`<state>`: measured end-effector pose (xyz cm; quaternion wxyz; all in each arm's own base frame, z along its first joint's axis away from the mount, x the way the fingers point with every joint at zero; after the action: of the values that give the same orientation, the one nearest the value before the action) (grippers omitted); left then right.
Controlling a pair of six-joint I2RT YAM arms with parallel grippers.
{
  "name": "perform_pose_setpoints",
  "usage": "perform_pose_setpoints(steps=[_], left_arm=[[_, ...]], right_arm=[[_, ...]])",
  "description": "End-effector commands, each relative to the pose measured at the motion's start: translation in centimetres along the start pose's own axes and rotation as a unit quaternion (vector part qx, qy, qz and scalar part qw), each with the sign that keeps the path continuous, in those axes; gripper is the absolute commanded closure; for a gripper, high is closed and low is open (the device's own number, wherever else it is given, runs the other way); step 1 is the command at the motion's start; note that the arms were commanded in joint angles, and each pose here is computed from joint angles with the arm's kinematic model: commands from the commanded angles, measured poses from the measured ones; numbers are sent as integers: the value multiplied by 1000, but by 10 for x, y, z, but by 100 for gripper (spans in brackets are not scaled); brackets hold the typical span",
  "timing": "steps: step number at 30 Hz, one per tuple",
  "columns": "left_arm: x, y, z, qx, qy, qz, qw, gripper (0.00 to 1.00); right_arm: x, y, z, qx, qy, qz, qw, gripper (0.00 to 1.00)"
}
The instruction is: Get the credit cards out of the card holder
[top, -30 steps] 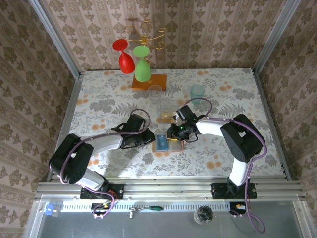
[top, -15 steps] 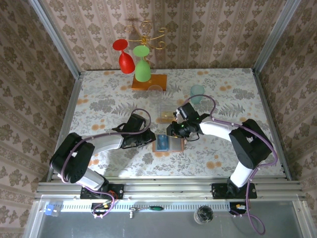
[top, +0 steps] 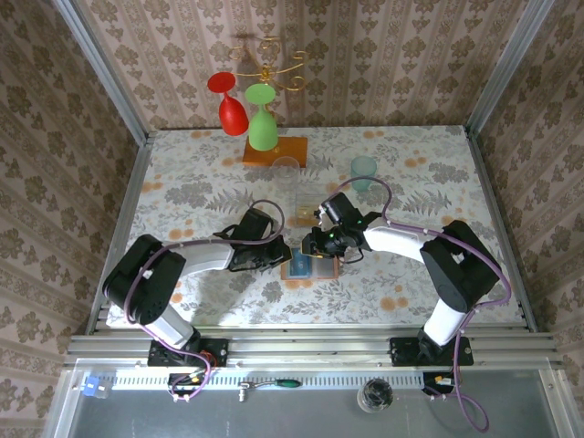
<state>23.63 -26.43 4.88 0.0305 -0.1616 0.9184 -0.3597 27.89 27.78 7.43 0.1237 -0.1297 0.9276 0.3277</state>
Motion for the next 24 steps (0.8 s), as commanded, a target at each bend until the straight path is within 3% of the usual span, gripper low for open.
perform_pose_setpoints(steps=[1, 24], left_arm=[[2, 3, 4, -10, 10, 13, 1000, 93], [6, 19, 3, -31, 8, 2, 999, 95]], right_arm=[[12, -6, 8, 6, 16, 14, 1000, 75], [25, -17, 27, 14, 43, 21, 999, 76]])
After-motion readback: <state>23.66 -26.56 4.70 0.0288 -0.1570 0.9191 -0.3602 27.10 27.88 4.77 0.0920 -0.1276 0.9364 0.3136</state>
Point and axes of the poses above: each hand's point on the last joint's axis, 136 mm out from that joint toward the fingers, its own z axis out along the fingers, its own y axis along the line the jaws close on, x = y × z, the point moved 2 cm from there along -z, back along the fingers, and after that the axes turned 14 degrees about -z, right-handed, at the moved point
